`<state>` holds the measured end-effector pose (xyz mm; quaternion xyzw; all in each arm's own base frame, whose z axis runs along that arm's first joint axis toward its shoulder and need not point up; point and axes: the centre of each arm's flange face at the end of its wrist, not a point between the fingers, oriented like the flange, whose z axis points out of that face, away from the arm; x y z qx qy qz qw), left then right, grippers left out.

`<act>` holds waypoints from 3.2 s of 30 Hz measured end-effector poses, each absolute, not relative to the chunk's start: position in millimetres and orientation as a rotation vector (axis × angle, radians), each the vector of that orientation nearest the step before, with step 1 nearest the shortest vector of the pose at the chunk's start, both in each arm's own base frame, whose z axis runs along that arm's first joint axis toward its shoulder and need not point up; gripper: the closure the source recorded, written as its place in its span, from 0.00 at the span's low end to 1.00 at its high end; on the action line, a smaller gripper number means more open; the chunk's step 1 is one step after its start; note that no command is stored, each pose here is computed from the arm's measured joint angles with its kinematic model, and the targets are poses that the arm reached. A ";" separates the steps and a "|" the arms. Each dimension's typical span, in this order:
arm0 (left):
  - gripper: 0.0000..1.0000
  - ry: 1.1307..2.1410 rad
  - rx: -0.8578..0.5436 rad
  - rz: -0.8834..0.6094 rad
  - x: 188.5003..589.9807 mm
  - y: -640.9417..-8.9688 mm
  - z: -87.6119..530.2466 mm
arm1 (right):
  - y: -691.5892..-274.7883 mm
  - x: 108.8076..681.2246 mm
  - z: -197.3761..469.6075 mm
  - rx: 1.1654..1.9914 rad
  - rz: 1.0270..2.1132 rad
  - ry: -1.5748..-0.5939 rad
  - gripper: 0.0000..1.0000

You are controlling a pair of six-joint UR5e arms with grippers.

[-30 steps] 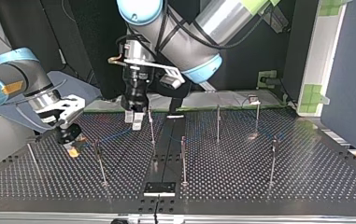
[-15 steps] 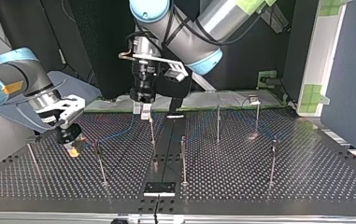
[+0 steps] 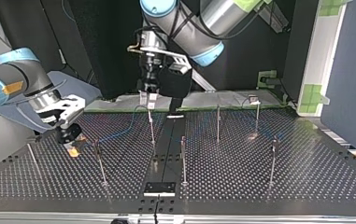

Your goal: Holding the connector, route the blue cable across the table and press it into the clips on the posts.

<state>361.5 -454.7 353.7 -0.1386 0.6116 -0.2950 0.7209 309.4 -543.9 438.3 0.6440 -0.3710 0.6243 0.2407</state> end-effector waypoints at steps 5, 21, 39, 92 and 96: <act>0.01 1.354 -0.280 -0.626 355.5 -449.7 335.4 | -545.0 307.6 438.2 1.759 1.705 -1.017 1.00; 0.01 1.356 -0.261 -0.596 334.9 -429.4 283.5 | -547.2 304.4 437.6 1.754 1.699 -1.021 1.00; 0.01 1.357 -0.250 -0.581 306.4 -401.5 232.5 | -546.9 304.6 437.6 1.755 1.697 -1.020 1.00; 0.01 1.357 -0.247 -0.577 260.3 -357.2 177.0 | -546.2 304.7 437.7 1.754 1.691 -1.024 1.00; 0.01 1.357 -0.247 -0.577 260.3 -357.2 177.0 | -546.2 304.7 437.7 1.754 1.691 -1.025 1.00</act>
